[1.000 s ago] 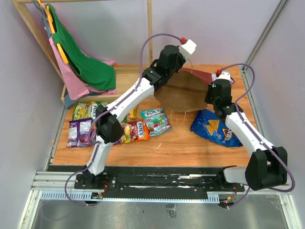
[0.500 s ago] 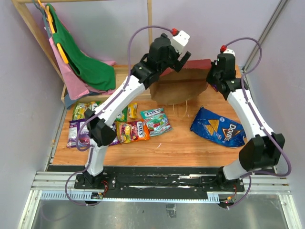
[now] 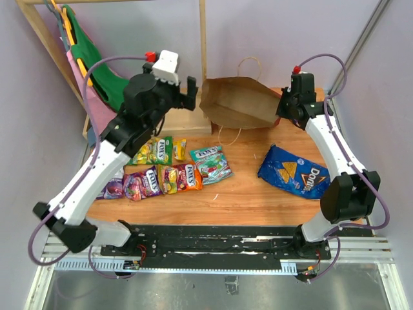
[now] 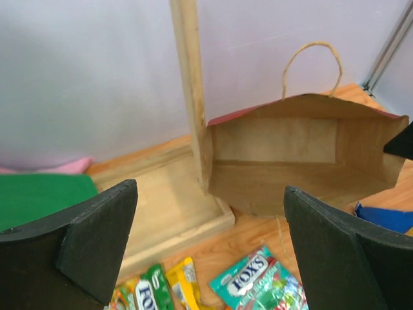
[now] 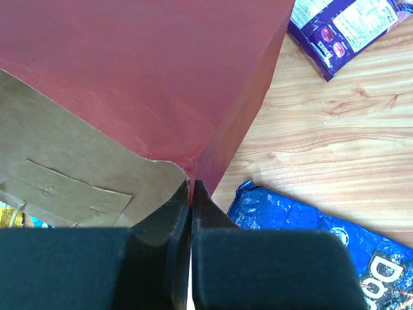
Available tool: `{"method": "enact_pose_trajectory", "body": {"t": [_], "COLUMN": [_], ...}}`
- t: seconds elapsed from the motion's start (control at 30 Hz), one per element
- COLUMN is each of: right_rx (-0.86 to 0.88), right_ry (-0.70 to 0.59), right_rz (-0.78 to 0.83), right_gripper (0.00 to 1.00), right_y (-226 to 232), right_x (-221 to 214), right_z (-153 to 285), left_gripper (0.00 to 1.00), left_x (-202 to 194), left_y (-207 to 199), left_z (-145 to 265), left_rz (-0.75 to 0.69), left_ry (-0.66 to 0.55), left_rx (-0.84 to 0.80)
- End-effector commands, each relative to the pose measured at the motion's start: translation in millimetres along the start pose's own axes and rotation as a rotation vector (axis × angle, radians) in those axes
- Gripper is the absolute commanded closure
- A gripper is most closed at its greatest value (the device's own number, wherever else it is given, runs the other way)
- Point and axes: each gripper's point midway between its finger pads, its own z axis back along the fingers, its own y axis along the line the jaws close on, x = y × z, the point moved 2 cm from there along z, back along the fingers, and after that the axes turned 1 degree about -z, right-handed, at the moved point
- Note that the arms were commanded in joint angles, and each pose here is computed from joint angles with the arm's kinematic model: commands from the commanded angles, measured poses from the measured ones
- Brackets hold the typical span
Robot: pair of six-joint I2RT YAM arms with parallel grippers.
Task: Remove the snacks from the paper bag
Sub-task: Adjust the paper bag at the center of the board.
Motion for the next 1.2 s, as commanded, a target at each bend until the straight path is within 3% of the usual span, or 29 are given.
{"method": "enact_pose_trajectory", "body": {"t": [0.0, 0.2, 0.57, 0.7, 0.83, 1.0, 1.17], "right_rx": [0.025, 0.046, 0.069, 0.075, 0.075, 0.082, 0.083], "right_ry": [-0.010, -0.004, 0.002, 0.000, 0.002, 0.006, 0.016], "right_rz": [-0.018, -0.028, -0.038, -0.037, -0.031, -0.029, -0.017], "right_gripper": [0.99, 1.00, 0.99, 1.00, 1.00, 0.99, 0.99], "right_y": [-2.0, -2.4, -5.0, -4.3, -4.6, -3.6, -4.9], "right_x": [10.0, 9.0, 4.2, 3.9, 3.8, 2.5, -0.2], "right_z": [2.9, 3.0, 3.6, 5.6, 7.1, 5.8, 4.3], "left_gripper": [0.00, 0.01, 0.06, 0.06, 0.03, 0.01, 0.03], "left_x": [-16.6, -121.7, -218.8, -217.7, -191.7, -152.4, -148.5], "left_y": [25.2, 27.6, -1.5, -12.0, -4.9, 5.4, 11.6], "left_z": [17.7, -0.6, 0.1, -7.8, -28.3, -77.9, -133.5], "left_rz": [0.151, 0.275, 0.373, 0.399, 0.355, 0.245, 0.204], "left_ry": [-0.024, 0.158, 0.265, 0.203, 0.116, 0.052, 0.079], "left_rx": [0.061, 0.084, -0.010, -0.076, -0.051, 0.001, 0.030]}}
